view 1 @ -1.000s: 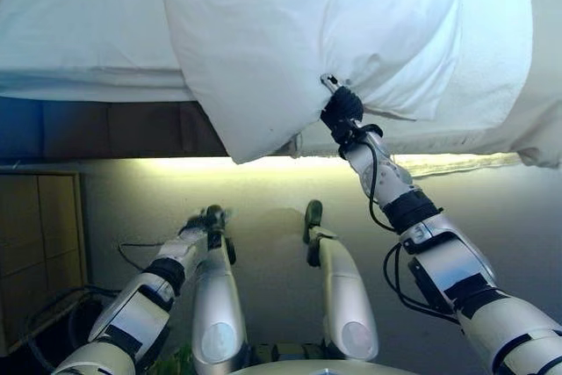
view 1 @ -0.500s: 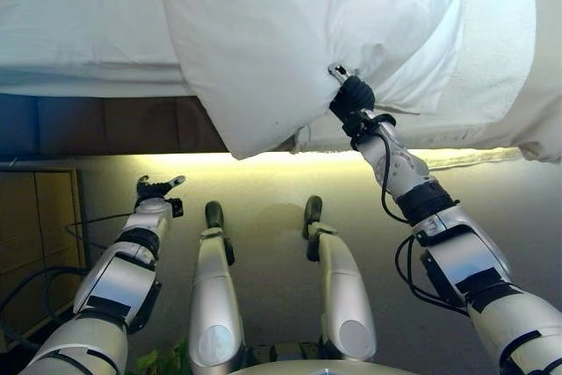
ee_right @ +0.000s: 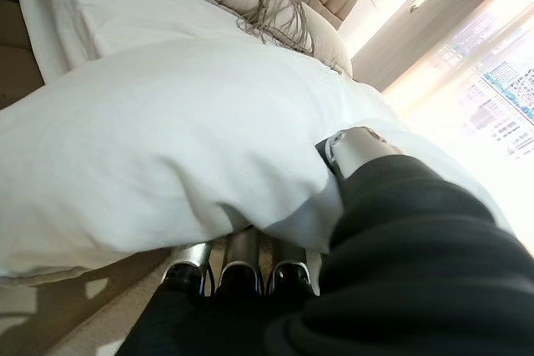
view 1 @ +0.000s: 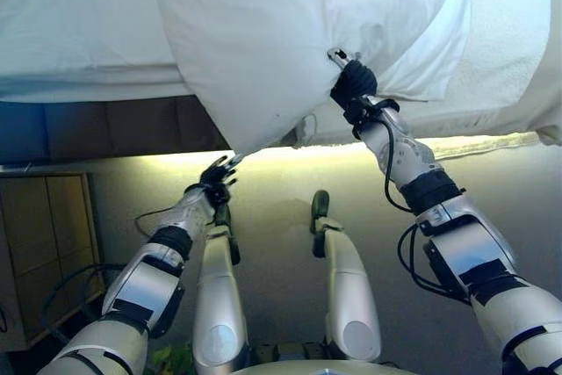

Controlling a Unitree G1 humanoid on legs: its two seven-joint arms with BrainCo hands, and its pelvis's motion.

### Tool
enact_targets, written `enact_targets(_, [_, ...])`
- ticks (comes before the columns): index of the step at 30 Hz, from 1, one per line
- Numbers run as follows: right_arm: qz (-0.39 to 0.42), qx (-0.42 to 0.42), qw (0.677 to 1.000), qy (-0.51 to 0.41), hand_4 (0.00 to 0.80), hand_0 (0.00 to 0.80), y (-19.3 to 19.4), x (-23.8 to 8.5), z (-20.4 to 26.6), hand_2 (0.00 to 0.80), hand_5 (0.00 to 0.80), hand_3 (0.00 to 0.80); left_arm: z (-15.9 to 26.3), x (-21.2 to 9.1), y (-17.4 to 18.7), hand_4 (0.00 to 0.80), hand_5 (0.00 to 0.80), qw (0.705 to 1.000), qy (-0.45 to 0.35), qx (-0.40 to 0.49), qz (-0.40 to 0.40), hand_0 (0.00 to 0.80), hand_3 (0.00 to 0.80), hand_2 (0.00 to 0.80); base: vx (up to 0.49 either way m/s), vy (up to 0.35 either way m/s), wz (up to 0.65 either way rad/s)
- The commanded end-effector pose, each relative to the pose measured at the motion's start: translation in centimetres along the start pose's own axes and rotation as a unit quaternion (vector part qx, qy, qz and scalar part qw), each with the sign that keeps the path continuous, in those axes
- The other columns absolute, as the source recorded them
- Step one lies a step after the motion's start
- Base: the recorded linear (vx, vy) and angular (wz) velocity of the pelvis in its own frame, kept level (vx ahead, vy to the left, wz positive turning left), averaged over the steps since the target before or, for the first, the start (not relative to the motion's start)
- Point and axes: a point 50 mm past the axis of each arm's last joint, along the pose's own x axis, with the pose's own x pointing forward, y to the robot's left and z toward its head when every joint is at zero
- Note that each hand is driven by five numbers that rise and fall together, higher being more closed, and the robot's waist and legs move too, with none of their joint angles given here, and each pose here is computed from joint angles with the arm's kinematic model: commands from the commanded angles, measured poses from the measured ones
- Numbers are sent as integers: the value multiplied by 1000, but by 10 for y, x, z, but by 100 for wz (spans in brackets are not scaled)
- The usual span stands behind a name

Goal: Make the bed neatly

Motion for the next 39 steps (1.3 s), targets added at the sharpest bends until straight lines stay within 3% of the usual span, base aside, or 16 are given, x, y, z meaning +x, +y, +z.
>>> enact_targets(1, [64,-9,994,-84,800,800,32,5,53,800,800,800,-1,2,-39,0,0,989,17,-95,-116,0,0,0,3,-52,-2])
enact_targets(5, [64,2,994,-84,800,800,36,9,51,800,800,800,-7,2,-69,0,0,965,67,-170,-191,0,0,0,4,-42,0])
enact_targets(12, [77,18,993,-86,800,800,47,14,46,800,800,800,-8,-2,-105,0,0,897,115,-314,-290,0,0,0,1,-10,-1])
enact_targets(23, [121,38,987,-95,800,800,70,15,39,800,800,800,4,-5,-151,0,0,854,119,-370,-345,0,0,0,3,-40,0])
enact_targets(31, [141,55,984,-89,800,800,77,11,30,800,800,800,36,-3,-161,0,0,836,48,-410,-361,0,0,0,7,-10,-2])
enact_targets(39, [132,69,985,-88,800,800,62,4,24,800,800,800,88,-7,-150,0,0,794,-112,-448,-395,0,0,0,0,0,0])
